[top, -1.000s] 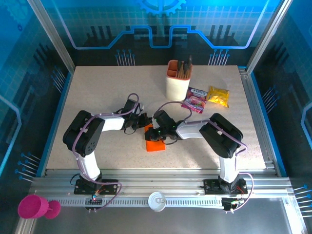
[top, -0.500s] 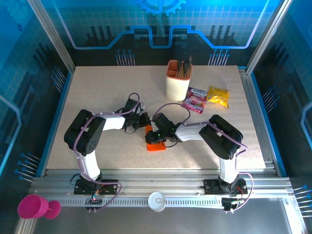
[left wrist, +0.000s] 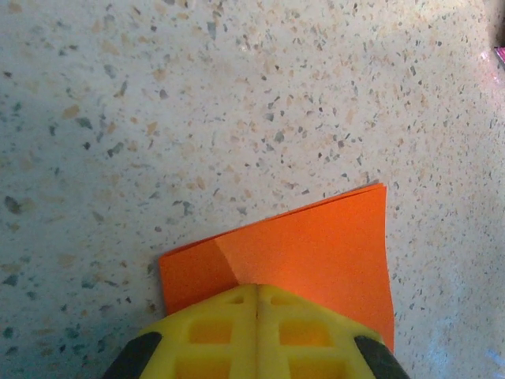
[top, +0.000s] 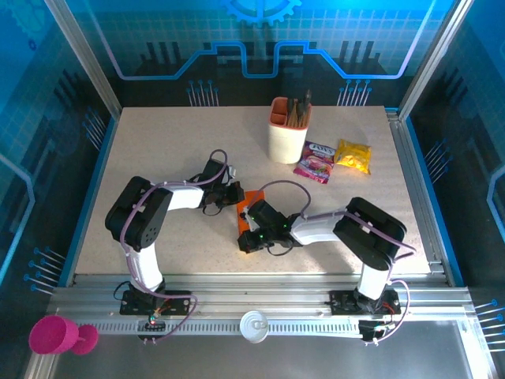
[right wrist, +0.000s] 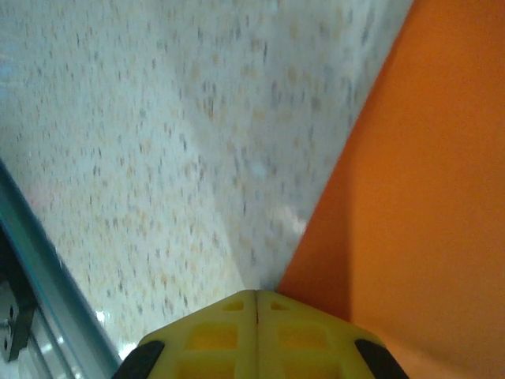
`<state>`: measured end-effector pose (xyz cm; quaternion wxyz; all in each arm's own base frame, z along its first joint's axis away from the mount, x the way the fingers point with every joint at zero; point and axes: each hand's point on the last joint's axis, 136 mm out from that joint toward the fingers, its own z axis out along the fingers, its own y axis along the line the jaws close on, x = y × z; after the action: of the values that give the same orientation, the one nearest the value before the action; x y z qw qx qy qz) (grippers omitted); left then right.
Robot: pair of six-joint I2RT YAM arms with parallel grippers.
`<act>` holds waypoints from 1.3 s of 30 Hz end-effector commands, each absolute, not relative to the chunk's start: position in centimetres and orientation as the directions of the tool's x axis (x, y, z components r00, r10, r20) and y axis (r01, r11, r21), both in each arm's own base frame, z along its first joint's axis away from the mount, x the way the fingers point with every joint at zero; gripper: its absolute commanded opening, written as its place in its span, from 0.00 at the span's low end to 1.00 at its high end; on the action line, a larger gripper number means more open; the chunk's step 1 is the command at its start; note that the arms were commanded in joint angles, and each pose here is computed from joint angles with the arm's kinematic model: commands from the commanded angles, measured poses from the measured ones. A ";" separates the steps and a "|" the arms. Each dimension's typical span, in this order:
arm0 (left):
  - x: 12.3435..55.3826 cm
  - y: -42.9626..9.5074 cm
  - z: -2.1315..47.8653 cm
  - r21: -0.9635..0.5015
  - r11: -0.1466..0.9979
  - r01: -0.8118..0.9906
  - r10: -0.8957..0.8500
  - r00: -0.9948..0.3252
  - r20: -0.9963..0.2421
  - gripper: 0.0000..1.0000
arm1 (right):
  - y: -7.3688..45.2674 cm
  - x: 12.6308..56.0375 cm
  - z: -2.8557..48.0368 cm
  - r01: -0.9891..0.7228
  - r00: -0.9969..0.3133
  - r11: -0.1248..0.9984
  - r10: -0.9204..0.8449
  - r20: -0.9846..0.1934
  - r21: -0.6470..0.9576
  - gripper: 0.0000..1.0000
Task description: Fold a paper plane with a square sheet of paper (pick it up from the middle)
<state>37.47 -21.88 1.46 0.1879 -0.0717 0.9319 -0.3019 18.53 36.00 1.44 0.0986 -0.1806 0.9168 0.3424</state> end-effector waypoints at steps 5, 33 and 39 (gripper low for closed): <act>36.3 -22.1 1.6 -0.594 0.804 -0.041 -0.237 -0.937 -0.256 0.00 | 31.1 18.5 5.2 -0.304 -0.947 0.745 -0.166 -0.276 0.594 0.00; 34.4 -24.1 4.7 -0.607 0.795 0.015 -0.192 -0.942 -0.275 0.23 | 27.8 23.4 3.2 -0.074 -0.991 0.774 0.013 -0.133 0.629 0.37; 34.6 -24.3 3.1 -0.605 0.796 -0.002 -0.195 -0.948 -0.253 0.23 | 27.0 22.5 2.4 -0.060 -0.991 0.798 0.025 -0.132 0.599 0.40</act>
<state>34.39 -23.87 3.54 0.1525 -0.0646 0.9359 -0.3110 22.81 27.34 2.72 0.0617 -0.0178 0.9434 0.3253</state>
